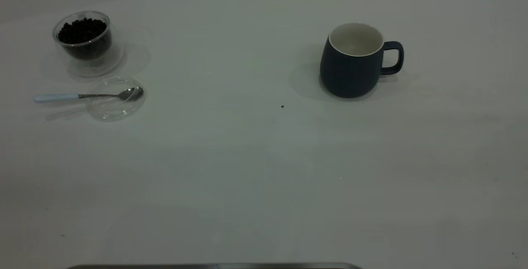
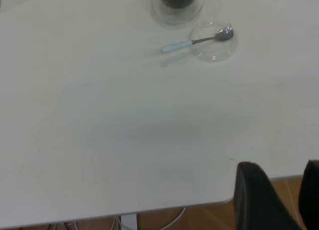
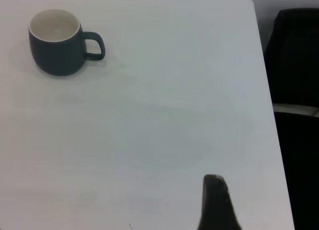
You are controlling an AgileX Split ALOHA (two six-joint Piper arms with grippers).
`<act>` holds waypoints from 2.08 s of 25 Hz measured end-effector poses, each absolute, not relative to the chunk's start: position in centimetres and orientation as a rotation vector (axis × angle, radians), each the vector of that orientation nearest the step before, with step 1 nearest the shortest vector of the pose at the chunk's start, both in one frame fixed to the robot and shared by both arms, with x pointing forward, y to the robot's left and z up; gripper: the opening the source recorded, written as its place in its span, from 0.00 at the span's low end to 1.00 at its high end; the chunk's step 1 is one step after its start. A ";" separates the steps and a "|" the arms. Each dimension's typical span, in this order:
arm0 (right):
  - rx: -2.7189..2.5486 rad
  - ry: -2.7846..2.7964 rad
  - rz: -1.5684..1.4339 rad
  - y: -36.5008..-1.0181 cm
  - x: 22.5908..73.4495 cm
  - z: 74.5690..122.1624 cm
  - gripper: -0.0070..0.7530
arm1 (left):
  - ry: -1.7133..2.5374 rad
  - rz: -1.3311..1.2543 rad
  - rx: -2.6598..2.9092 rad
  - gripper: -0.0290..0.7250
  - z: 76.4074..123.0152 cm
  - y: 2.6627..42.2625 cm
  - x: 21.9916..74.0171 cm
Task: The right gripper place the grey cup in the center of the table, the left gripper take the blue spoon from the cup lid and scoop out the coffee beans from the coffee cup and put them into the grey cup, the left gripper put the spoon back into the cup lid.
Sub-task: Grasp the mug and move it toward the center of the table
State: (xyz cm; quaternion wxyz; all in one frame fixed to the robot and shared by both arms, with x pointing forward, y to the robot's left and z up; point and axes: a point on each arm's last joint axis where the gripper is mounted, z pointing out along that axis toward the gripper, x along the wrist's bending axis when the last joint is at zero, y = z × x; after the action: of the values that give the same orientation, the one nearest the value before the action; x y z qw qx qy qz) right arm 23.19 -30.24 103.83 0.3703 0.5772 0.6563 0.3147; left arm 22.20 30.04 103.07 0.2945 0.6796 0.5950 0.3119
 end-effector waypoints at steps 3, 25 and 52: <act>1.481 1.683 0.807 -30.2 23.2 103.8 0.62 | 1.584 0.830 1.809 0.41 103.1 30.0 22.2; 1.482 1.683 0.808 -30.2 23.2 103.8 0.62 | 1.584 0.830 1.809 0.41 103.1 30.0 22.2; 1.507 1.707 0.911 -29.5 23.2 103.8 0.62 | 1.584 0.830 1.808 0.41 103.1 30.0 22.2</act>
State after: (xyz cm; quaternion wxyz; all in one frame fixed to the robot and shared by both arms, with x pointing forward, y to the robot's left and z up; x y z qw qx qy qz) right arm 23.16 -29.49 103.85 0.3376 0.5783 0.6552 0.3496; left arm 22.20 30.04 103.07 0.2947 0.6794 0.5953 0.3118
